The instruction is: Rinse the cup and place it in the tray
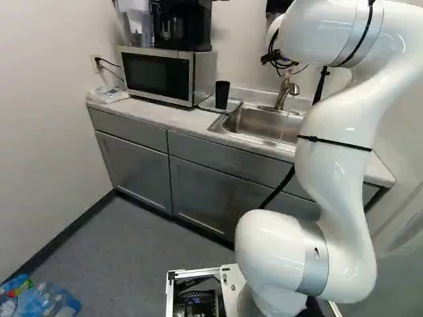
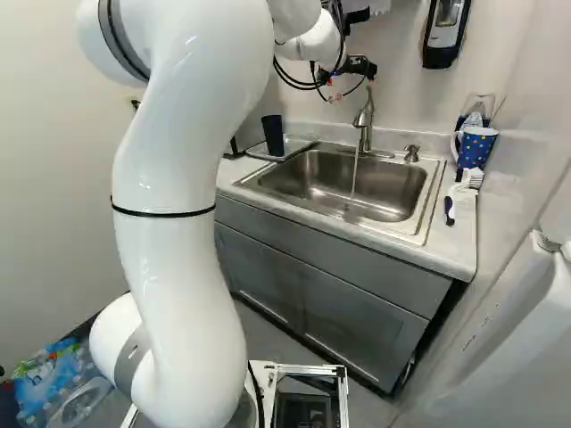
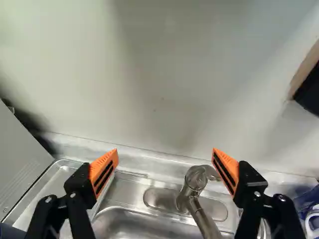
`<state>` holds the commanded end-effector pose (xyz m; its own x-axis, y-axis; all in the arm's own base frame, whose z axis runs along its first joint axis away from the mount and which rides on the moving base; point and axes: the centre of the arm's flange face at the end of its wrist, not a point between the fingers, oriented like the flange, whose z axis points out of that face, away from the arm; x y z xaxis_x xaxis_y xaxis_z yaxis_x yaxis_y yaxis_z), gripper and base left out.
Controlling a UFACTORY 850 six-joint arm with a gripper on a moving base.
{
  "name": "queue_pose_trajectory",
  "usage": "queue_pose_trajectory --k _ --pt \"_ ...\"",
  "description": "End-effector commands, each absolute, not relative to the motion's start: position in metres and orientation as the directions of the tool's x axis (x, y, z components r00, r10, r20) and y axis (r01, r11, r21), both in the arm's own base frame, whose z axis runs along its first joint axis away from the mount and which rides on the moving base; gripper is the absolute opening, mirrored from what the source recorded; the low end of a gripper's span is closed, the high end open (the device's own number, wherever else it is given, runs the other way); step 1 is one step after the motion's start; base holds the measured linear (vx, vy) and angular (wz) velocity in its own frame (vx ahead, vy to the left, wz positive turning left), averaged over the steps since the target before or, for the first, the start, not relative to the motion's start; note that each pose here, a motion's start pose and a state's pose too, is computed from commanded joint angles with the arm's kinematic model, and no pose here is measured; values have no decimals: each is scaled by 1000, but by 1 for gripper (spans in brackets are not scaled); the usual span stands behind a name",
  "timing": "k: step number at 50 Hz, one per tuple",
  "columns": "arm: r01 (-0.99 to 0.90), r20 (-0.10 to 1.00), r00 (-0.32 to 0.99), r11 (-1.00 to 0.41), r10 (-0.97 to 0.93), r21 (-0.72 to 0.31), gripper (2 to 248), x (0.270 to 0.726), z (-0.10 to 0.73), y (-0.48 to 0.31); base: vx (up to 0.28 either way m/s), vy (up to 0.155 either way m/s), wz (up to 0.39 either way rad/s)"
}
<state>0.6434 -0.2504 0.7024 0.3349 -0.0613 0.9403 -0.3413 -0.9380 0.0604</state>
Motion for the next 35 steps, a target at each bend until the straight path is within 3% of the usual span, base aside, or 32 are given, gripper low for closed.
queue_pose_trajectory --k 35 --pt "-337 935 349 -939 -66 60 247 649 700 -250 0 0 0"
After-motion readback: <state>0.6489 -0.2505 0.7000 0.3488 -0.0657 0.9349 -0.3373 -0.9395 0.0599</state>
